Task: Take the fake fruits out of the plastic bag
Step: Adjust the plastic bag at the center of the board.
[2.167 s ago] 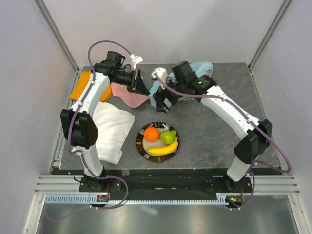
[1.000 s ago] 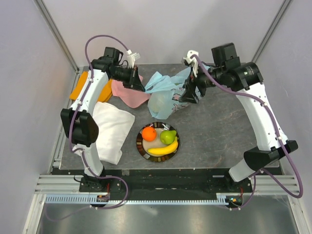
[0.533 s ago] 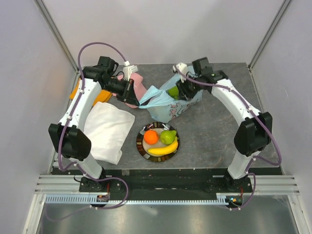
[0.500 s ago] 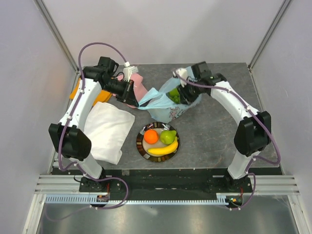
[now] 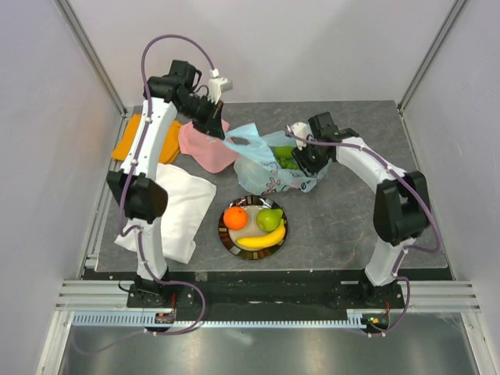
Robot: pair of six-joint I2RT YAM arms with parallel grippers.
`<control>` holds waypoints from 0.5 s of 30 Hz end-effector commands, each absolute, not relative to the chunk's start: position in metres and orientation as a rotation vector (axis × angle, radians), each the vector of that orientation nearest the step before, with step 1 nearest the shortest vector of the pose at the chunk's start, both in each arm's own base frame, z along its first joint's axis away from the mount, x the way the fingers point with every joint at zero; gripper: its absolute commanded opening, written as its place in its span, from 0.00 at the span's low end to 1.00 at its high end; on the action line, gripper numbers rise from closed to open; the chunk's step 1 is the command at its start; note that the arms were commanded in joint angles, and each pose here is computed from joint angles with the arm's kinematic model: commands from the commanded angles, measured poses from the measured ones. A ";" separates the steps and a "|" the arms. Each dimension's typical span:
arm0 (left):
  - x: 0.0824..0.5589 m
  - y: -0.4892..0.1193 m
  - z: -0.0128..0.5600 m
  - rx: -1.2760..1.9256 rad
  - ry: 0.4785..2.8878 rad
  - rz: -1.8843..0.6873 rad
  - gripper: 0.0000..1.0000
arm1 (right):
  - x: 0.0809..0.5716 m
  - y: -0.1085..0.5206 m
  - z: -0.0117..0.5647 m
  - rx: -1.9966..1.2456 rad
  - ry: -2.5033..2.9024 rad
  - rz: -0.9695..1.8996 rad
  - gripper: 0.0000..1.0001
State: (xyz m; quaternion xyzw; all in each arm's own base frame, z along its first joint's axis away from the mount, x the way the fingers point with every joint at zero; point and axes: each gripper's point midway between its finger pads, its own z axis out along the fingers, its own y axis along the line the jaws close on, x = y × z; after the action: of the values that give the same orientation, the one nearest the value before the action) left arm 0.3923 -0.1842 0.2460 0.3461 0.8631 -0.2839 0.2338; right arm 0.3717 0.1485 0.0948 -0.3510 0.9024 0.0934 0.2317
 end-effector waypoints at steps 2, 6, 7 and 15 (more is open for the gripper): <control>0.456 -0.216 0.291 1.043 2.052 -0.668 0.02 | 0.472 0.130 0.110 -0.608 2.407 0.079 0.45; 0.454 -0.234 0.312 1.048 1.944 -0.705 0.02 | 0.481 0.082 0.117 -0.493 2.394 -0.097 0.45; 0.439 -0.240 0.325 1.071 1.902 -0.752 0.02 | 0.474 0.072 0.111 -0.475 2.417 -0.117 0.45; 0.309 -0.217 0.259 1.337 2.128 -0.940 0.02 | 0.382 0.027 0.136 -0.363 2.445 -0.104 0.46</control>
State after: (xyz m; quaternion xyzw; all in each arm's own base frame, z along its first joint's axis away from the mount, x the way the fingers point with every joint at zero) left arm 0.3754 -0.2345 0.2606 0.4268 0.7946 -0.3318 0.2766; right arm 0.4212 0.0205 0.0957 -0.1453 0.9443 -0.0537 0.2904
